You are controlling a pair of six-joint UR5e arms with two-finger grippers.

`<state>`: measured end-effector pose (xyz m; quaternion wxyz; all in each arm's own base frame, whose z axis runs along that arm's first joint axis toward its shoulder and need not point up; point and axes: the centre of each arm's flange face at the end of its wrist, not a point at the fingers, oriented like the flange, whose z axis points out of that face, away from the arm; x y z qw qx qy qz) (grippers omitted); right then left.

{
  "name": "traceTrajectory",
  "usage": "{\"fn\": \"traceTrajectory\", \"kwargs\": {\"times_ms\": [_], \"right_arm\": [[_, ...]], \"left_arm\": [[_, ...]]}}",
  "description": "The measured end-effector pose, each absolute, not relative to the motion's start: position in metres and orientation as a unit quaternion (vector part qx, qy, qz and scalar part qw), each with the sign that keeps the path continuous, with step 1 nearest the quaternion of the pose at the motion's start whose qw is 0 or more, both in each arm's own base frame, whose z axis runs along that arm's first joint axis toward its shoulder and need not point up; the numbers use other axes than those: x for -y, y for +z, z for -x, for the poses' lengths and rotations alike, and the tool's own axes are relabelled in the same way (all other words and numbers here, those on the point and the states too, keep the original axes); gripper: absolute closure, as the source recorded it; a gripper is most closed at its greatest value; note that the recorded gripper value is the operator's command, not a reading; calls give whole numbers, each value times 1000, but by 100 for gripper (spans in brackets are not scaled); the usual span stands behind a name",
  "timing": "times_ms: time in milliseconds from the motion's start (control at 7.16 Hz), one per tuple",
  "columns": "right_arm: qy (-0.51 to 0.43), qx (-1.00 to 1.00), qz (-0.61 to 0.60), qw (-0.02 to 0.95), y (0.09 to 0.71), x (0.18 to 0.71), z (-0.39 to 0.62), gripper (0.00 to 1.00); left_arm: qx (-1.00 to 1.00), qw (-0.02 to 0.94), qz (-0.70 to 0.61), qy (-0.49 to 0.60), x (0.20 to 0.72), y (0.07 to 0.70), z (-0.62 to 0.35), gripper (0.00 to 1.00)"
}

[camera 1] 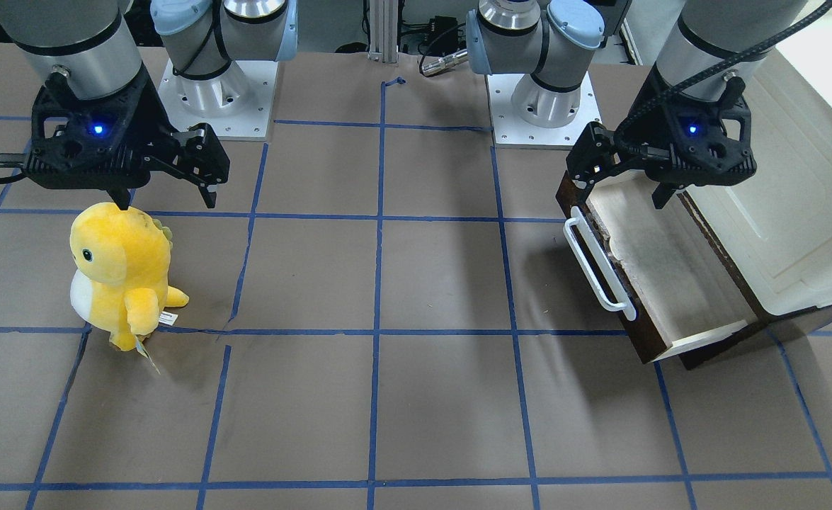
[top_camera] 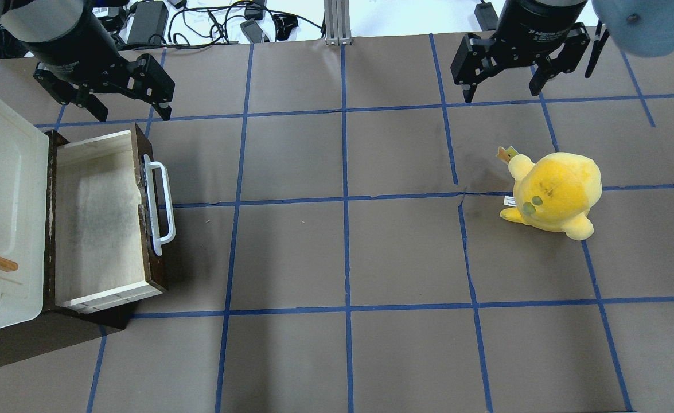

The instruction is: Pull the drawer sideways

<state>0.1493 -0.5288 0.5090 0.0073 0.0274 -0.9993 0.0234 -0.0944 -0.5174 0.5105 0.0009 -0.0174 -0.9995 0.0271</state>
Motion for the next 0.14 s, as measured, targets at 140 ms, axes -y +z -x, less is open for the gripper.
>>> {"fn": "traceTrajectory", "kwargs": {"times_ms": [140], "right_arm": [[23,999,-27,7,509,529,-149,0]], "left_arm": [[999,1,17,29,516,512,95,0]]}}
